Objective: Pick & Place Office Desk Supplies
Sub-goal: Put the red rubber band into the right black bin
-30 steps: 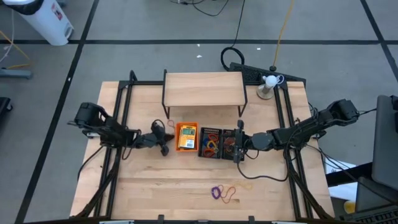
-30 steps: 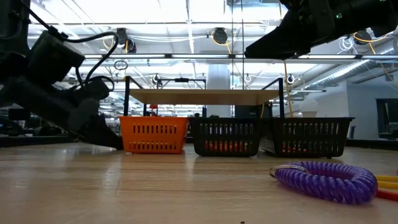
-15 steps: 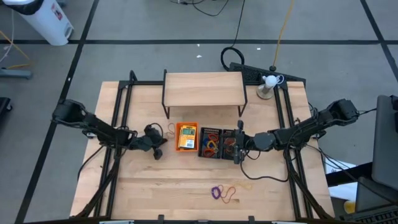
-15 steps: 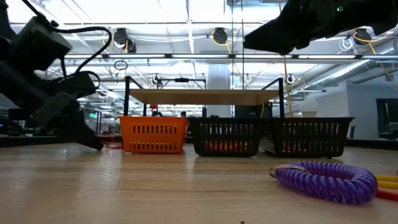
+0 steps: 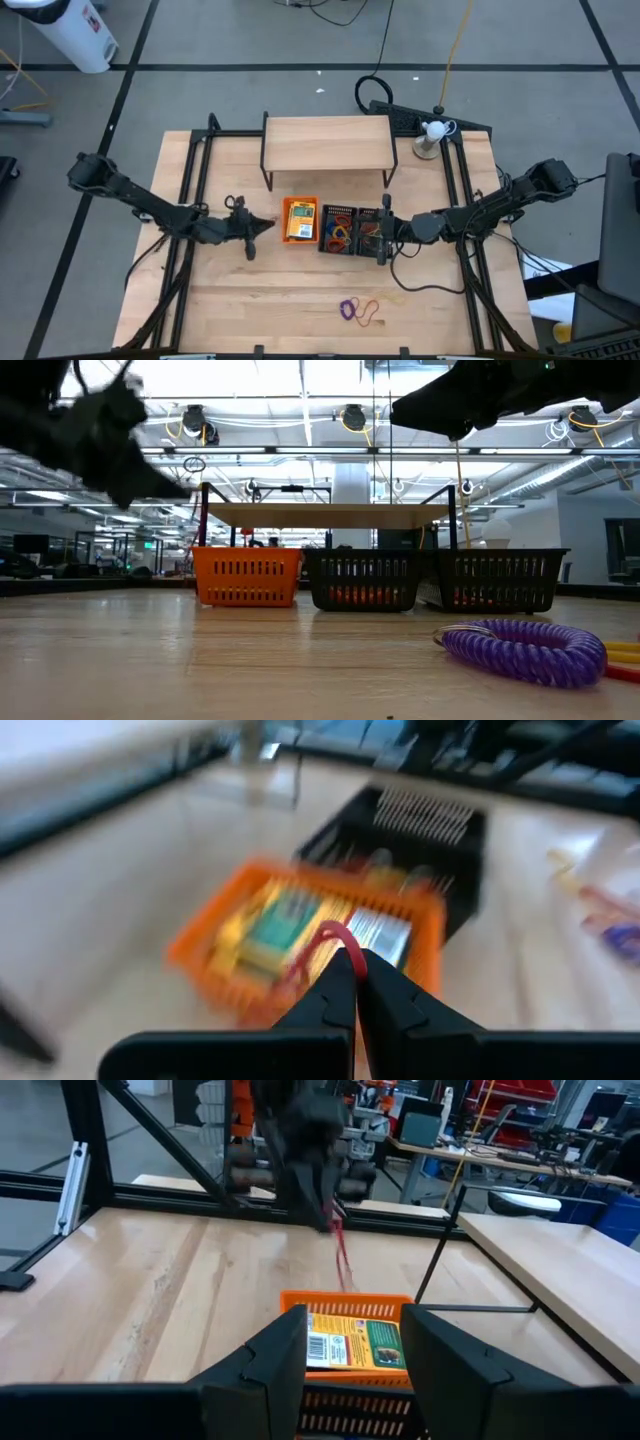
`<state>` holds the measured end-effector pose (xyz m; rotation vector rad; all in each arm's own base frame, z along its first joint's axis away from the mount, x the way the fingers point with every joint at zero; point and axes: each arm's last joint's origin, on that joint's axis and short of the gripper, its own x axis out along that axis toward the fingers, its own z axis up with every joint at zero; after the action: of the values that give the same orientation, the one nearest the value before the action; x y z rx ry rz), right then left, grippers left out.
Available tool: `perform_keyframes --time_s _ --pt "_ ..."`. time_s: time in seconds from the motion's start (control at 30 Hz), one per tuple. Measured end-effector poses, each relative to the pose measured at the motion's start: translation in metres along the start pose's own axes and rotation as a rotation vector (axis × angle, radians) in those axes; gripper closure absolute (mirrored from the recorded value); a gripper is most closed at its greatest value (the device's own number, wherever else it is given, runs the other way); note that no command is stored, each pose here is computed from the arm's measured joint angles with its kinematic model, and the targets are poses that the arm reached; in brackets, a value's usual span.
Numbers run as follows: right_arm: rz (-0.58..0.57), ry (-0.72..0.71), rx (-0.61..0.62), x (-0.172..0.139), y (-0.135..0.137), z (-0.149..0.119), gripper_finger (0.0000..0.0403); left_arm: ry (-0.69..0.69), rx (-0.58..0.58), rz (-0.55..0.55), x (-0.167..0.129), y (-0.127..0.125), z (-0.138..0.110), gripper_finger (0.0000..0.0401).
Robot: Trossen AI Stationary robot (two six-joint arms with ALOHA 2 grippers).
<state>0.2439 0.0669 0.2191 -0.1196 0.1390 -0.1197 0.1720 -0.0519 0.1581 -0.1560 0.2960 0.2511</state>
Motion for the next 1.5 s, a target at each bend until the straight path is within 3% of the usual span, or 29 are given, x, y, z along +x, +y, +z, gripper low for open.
perform_keyframes --time_s 0.3,0.5,0.87,1.07,1.5 --pt "0.000 0.000 0.001 0.000 0.000 0.000 0.0252 -0.216 0.218 -0.056 -0.005 -0.030 0.083 0.0401" --pt "-0.003 -0.004 0.003 0.000 0.000 0.000 0.0252 -0.253 0.292 -0.021 0.000 -0.038 0.118 0.0401" --pt "0.020 -0.072 0.128 0.003 -0.008 0.007 0.0252 -0.205 0.308 -0.102 0.053 -0.043 0.126 0.0401" --pt "0.026 -0.070 0.151 0.014 -0.013 0.000 0.0252 -0.217 0.318 -0.199 0.082 -0.047 0.136 0.0401" --pt "0.021 -0.100 0.156 0.032 -0.006 -0.017 0.0252 -0.260 0.359 -0.300 0.106 -0.054 0.163 0.0401"
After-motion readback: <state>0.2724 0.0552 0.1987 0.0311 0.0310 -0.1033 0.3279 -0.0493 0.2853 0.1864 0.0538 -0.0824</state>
